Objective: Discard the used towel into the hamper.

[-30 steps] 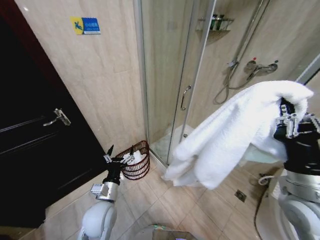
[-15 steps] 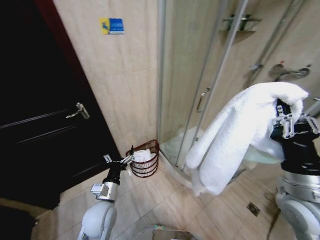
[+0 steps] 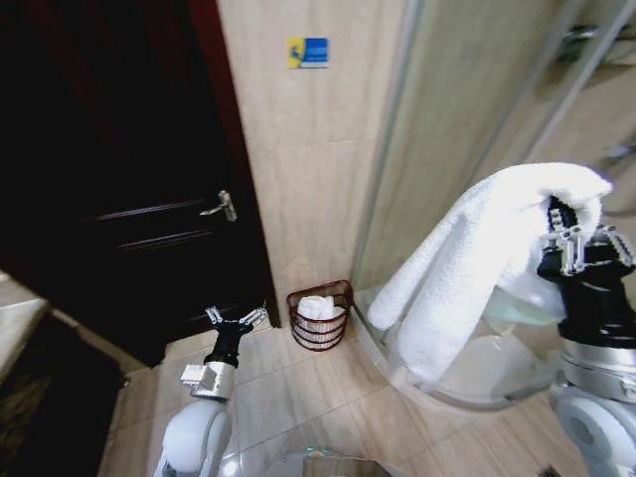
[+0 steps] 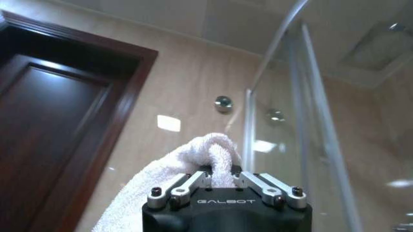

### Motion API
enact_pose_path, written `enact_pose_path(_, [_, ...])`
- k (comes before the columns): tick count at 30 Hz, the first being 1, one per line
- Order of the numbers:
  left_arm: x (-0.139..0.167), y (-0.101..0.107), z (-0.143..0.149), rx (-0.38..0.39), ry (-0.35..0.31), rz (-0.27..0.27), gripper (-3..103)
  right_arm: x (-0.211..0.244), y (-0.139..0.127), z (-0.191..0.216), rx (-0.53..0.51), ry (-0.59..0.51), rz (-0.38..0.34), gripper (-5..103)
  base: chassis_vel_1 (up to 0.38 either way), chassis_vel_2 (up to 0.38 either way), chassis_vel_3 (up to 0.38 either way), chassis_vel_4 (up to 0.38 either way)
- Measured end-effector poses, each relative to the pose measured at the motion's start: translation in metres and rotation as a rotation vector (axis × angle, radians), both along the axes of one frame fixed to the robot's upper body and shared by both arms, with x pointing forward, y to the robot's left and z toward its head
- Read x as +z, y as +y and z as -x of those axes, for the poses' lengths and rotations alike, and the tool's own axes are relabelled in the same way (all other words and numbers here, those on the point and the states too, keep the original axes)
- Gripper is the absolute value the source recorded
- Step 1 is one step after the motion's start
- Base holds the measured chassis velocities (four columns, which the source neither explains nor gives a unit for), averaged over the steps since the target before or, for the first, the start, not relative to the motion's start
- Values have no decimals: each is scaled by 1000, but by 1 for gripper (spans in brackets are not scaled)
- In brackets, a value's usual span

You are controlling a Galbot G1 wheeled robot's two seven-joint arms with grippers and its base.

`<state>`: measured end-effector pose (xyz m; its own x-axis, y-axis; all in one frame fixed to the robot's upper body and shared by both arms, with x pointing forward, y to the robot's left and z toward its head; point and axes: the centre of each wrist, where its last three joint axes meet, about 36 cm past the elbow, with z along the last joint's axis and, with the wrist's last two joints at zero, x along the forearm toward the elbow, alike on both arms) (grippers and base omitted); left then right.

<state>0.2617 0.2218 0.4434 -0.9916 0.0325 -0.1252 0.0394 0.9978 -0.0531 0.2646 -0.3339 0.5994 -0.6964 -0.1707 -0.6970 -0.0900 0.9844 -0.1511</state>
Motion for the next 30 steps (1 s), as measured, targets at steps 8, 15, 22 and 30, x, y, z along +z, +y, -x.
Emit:
enact_pose_path(8, [0,0,0,0,0,0,100,0,1,-1,5,-3,0,12,77,76,73,71])
enact_pose_path(15, [0,0,0,0,0,0,100,0,3,-3,23,-4,1,12,0,0,0,0])
enact_pose_path(22, [0,0,0,0,0,0,100,0,7,-5,47,-4,5,12,0,0,0,0])
enact_pose_path(30, [0,0,0,0,0,0,100,0,10,-8,68,-19,1,12,0,0,0,0])
